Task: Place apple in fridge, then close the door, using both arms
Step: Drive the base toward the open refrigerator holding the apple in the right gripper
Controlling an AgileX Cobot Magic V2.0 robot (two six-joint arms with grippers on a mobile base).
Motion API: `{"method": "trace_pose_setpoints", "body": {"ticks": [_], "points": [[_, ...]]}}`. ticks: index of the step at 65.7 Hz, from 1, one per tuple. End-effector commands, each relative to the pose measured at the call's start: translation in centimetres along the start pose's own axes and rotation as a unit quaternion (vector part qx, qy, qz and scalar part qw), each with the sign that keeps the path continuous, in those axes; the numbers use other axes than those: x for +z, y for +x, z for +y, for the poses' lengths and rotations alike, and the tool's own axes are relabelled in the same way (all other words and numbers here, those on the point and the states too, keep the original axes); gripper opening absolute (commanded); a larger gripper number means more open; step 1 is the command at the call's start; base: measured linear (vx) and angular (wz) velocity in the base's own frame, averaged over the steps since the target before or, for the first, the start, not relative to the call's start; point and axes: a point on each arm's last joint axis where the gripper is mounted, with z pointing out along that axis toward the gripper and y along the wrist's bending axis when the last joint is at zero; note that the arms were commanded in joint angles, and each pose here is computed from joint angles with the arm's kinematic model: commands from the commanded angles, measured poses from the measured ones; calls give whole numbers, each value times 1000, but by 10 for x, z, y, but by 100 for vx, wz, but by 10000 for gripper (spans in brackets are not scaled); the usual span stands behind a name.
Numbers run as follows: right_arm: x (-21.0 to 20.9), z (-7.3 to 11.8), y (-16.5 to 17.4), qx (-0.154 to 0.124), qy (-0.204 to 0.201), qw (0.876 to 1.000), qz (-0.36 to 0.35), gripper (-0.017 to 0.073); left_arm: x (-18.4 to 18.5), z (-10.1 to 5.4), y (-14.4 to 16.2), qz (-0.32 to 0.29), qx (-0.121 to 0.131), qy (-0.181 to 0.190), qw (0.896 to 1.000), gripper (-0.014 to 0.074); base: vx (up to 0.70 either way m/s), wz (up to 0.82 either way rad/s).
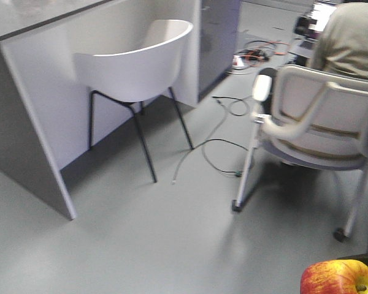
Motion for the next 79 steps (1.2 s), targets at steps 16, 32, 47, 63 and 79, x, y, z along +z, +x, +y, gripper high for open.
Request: {"method": "trace_pose_setpoints", "body": {"ticks": [16,32,47,63,79], "points": [[-5,3,-10,0,-6,999,-36,90,0,0,2,-25,-6,5,1000,-6,-2,59],[-5,3,-10,0,-6,999,-36,90,0,0,2,-25,-6,5,1000,-6,1,48],[-5,3,-10,1,-6,999,-36,90,0,0,2,-25,-6,5,1000,-6,1,46],[-5,3,-10,1,-6,999,-36,90,0,0,2,-25,-6,5,1000,-6,1,55],[-5,3,-10,1,-6,999,-36,90,0,0,2,-25,-6,5,1000,-6,1,62]]}}
